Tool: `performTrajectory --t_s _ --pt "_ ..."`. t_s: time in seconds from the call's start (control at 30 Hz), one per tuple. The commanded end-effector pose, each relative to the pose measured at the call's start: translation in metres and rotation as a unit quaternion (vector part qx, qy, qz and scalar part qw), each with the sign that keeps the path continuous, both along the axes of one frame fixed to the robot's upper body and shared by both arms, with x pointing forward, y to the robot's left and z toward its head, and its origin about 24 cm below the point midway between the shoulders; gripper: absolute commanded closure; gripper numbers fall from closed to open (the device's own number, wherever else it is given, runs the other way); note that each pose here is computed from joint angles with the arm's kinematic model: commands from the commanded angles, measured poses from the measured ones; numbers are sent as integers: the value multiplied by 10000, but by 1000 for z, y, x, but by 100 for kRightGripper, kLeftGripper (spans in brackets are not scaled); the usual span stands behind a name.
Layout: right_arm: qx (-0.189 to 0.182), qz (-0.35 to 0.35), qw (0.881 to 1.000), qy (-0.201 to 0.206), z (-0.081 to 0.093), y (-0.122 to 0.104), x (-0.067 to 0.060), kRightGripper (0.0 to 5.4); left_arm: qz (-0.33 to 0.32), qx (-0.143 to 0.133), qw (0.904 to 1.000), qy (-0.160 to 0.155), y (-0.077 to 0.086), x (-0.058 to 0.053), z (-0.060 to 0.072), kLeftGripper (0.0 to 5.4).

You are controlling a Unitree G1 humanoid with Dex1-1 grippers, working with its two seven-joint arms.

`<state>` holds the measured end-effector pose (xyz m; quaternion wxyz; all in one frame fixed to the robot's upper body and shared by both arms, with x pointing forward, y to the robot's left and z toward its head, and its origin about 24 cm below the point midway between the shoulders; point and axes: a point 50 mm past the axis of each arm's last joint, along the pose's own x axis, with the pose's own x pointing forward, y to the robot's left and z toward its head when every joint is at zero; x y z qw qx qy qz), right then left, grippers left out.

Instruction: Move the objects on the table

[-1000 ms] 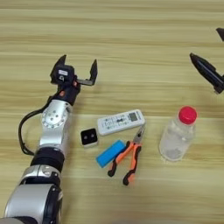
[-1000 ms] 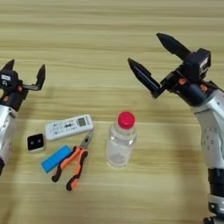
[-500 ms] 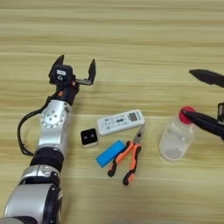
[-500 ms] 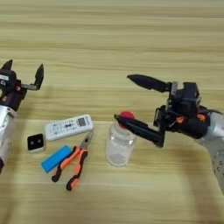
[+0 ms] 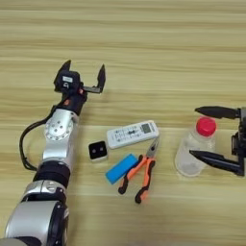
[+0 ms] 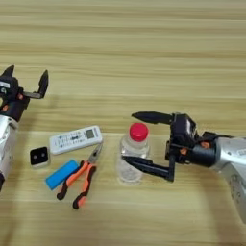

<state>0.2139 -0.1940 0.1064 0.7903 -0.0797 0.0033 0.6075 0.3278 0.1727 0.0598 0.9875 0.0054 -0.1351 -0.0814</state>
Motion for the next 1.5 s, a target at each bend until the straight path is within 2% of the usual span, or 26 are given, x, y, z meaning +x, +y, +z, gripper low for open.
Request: performTrajectory --t_s 0.03,0.47,0.83,1.37,1.5 --pt "-280 77 9995 104 -8 -2 -1 53 -52 -32 10000 -34 -3 3 3 0" --pt "-381 29 9991 185 -21 0 1 178 -70 -31 10000 -9 -4 4 2 0" --pt "-311 10 9994 117 -22 2 2 217 -61 -37 10000 -10 -4 4 1 0" --pt "170 -239 9987 -425 9 -2 13 223 -54 -38 10000 -2 -4 4 0 0" --pt "276 -564 9960 -636 16 -3 23 223 -58 -36 10000 0 -4 5 0 0"
